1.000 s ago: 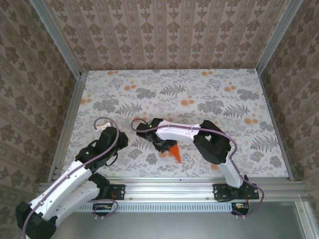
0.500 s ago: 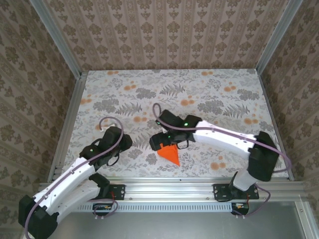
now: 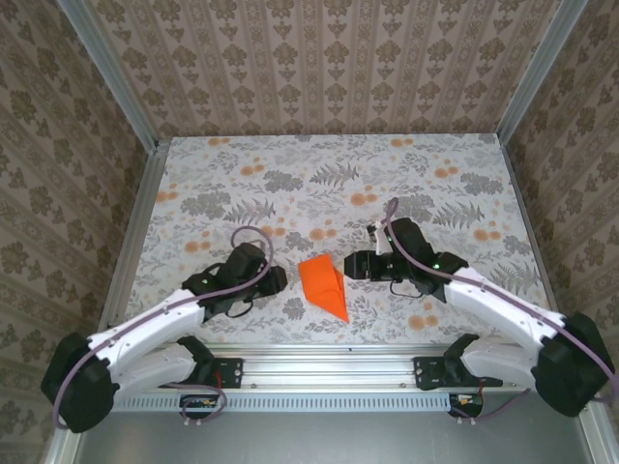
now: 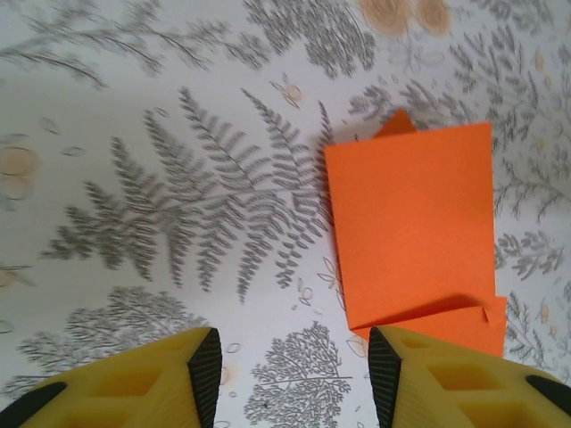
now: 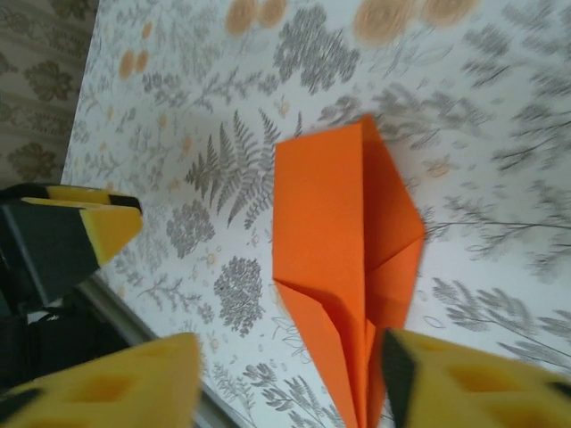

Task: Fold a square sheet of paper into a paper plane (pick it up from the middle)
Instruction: Fold the wing for the fifth time at the center of the table.

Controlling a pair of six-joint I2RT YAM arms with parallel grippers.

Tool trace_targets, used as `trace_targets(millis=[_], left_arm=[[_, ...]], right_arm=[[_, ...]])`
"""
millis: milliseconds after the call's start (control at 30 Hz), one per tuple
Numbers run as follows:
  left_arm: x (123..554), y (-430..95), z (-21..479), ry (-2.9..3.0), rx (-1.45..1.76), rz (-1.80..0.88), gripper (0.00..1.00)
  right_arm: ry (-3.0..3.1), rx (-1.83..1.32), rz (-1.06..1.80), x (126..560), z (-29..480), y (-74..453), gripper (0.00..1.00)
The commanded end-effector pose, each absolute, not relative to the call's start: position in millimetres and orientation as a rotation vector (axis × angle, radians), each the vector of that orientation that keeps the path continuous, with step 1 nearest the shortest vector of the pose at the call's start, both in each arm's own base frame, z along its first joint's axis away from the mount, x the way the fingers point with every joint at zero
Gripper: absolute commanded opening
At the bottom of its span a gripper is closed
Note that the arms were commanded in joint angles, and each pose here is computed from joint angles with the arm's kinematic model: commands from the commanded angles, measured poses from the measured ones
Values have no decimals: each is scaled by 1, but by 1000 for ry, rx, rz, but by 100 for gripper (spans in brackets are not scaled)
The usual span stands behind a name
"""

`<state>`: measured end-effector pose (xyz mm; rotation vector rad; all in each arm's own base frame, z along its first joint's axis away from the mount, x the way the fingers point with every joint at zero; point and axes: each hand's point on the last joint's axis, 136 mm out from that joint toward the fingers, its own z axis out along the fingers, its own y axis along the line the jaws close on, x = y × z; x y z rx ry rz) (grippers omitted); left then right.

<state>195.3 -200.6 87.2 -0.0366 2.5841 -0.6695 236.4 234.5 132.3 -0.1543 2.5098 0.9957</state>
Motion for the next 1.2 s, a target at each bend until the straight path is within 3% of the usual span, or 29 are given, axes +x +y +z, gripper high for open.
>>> trace_targets(millis=[0,100,300,967,1167], left_arm=[[199,-218,79,2570,-16,-669,49],[197,-235,74,2596,13,-680,48],[198,-253,69,2603,27,-726,47],[200,-268,61,2637,40,-771,47],[199,-271,59,2641,40,-789,47]], right_arm=[[2557,-251,1301,218,123,269,30],[2580,-231,1342,217,108,277,19],[2664,-278,1303,214,88,283,13],[2841,-235,1094,220,21,267,12],[2829,-140,1191,219,6,260,12]])
